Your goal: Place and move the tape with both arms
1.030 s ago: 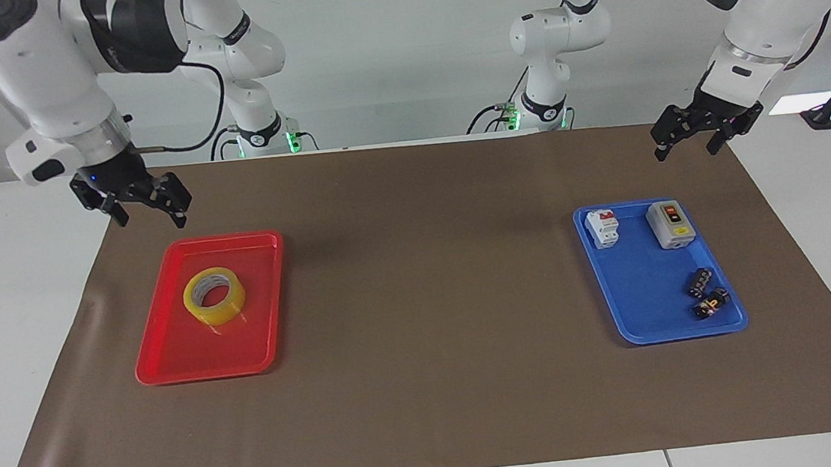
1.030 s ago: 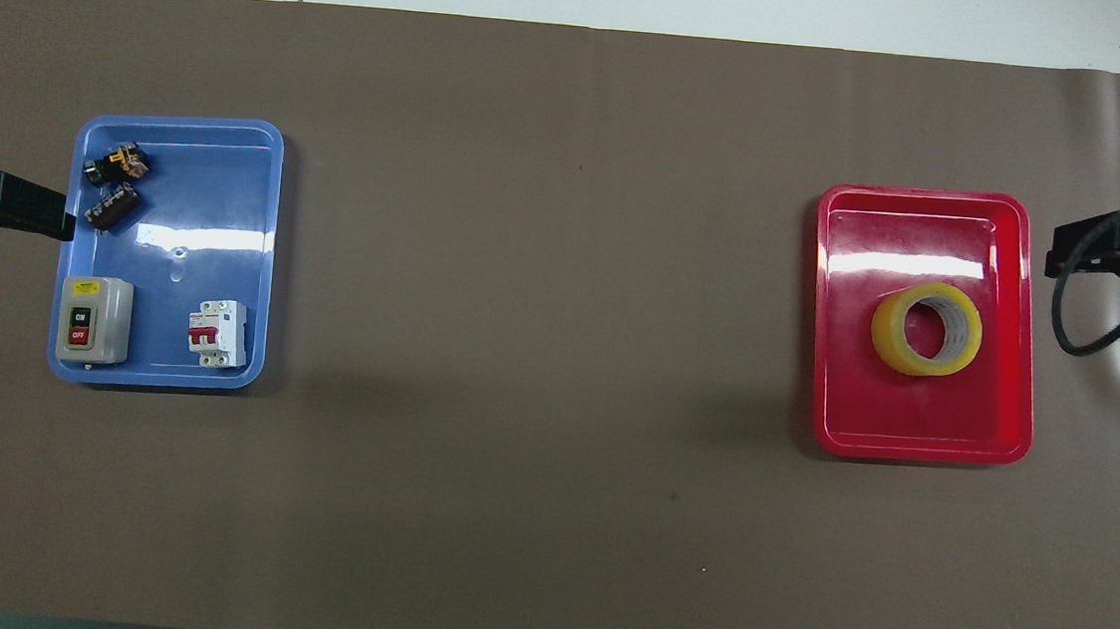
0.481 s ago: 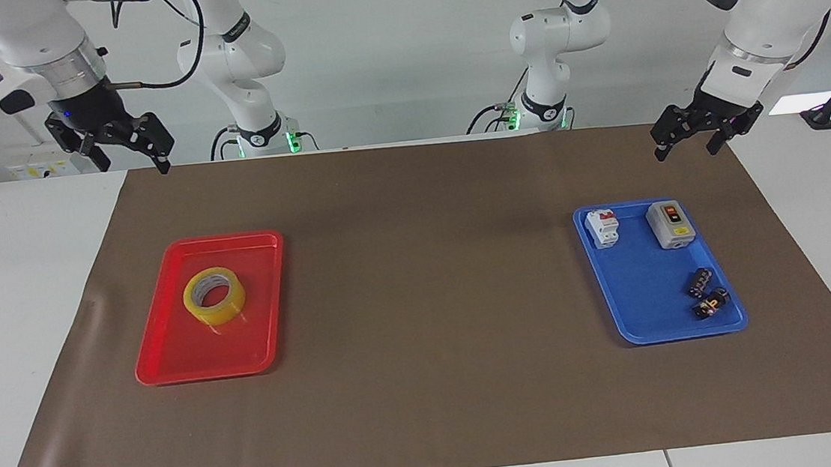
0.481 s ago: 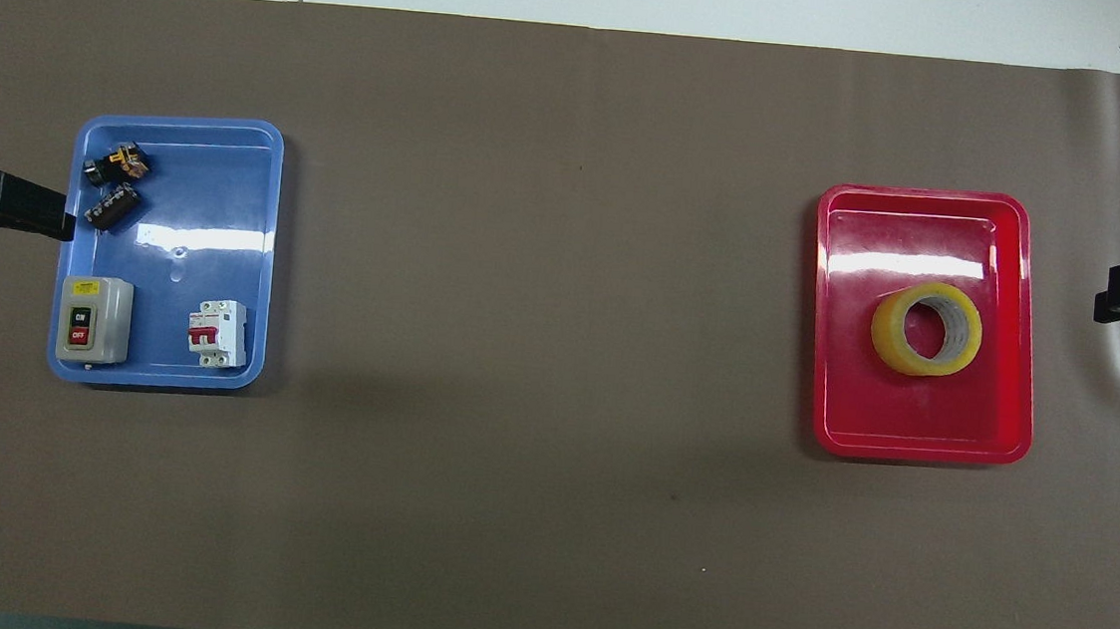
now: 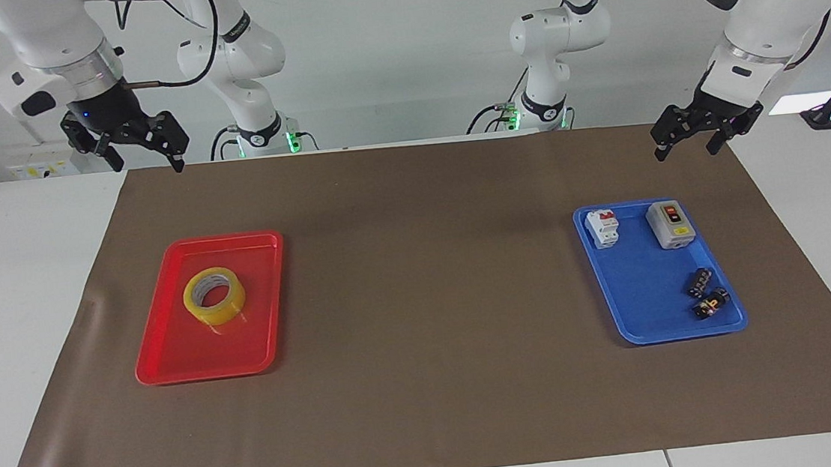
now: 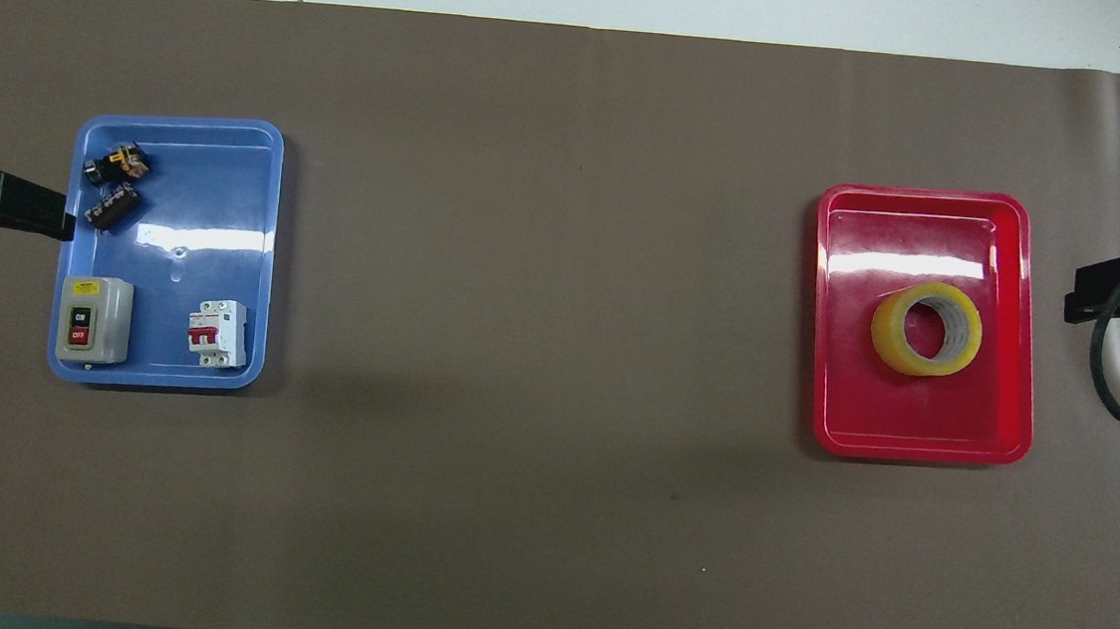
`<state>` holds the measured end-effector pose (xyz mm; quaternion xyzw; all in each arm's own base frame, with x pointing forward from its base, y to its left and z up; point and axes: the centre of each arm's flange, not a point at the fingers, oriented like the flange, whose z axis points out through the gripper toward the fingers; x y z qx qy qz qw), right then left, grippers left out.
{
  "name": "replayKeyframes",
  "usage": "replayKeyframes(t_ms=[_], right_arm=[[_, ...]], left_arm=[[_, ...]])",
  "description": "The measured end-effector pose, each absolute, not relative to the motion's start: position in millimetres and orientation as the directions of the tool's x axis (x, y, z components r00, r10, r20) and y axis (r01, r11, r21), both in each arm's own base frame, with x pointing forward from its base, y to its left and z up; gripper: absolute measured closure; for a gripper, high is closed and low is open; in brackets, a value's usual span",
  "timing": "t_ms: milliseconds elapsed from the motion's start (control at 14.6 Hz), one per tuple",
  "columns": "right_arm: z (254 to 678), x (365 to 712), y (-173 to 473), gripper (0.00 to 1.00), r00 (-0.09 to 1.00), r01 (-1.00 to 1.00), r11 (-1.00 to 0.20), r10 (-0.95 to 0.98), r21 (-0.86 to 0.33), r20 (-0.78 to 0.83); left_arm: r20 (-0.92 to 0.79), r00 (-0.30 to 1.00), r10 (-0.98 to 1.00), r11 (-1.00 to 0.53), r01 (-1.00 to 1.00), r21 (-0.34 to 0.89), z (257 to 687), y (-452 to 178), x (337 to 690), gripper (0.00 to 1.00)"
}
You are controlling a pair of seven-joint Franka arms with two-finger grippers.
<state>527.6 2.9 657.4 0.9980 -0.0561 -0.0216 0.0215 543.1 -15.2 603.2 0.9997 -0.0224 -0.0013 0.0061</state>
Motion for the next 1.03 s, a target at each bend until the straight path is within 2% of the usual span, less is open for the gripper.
replayKeyframes(t_ms=[1030], right_arm=[[659.2, 527.2, 11.8, 0.0, 0.995, -0.09, -0.995, -0.092, 0.045, -0.038]], left_arm=[[-0.002, 0.999, -0.045, -0.999, -0.045, 0.012, 603.2, -15.2, 543.1, 0.0]])
